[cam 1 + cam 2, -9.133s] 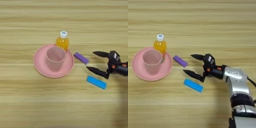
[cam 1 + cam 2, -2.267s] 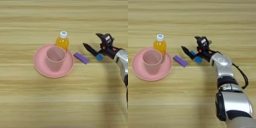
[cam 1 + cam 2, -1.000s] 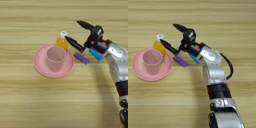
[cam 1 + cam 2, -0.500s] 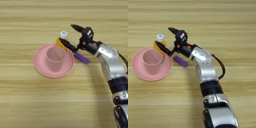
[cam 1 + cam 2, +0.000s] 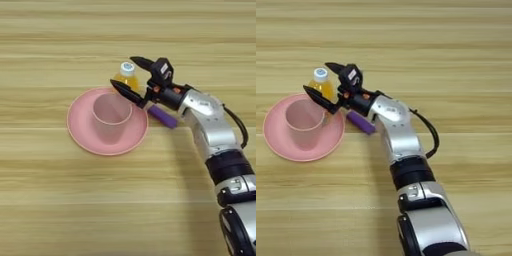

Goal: Move the objects on the table

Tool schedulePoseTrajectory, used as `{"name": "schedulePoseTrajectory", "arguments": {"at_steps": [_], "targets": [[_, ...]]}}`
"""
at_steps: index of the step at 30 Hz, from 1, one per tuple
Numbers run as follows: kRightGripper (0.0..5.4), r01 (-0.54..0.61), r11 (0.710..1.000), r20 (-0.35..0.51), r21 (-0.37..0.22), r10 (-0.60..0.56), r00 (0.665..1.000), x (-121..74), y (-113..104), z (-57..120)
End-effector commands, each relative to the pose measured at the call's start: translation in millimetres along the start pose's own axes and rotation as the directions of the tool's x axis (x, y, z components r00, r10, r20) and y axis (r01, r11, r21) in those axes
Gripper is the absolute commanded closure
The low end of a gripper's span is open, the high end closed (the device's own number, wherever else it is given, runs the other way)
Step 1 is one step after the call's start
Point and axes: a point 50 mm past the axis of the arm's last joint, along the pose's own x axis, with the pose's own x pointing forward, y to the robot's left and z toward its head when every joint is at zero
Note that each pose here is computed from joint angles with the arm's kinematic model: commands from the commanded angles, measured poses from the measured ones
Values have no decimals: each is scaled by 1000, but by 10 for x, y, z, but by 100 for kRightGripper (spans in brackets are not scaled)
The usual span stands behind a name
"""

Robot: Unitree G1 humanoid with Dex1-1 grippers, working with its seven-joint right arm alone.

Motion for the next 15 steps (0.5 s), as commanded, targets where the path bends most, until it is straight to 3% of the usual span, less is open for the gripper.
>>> {"name": "schedulePoseTrajectory", "arguments": {"at_steps": [1,15], "targets": [[128,19,994,101,-107,-8,995,158,-125,376],[275,30,995,96,-93,-21,995,178,-141,358]]}}
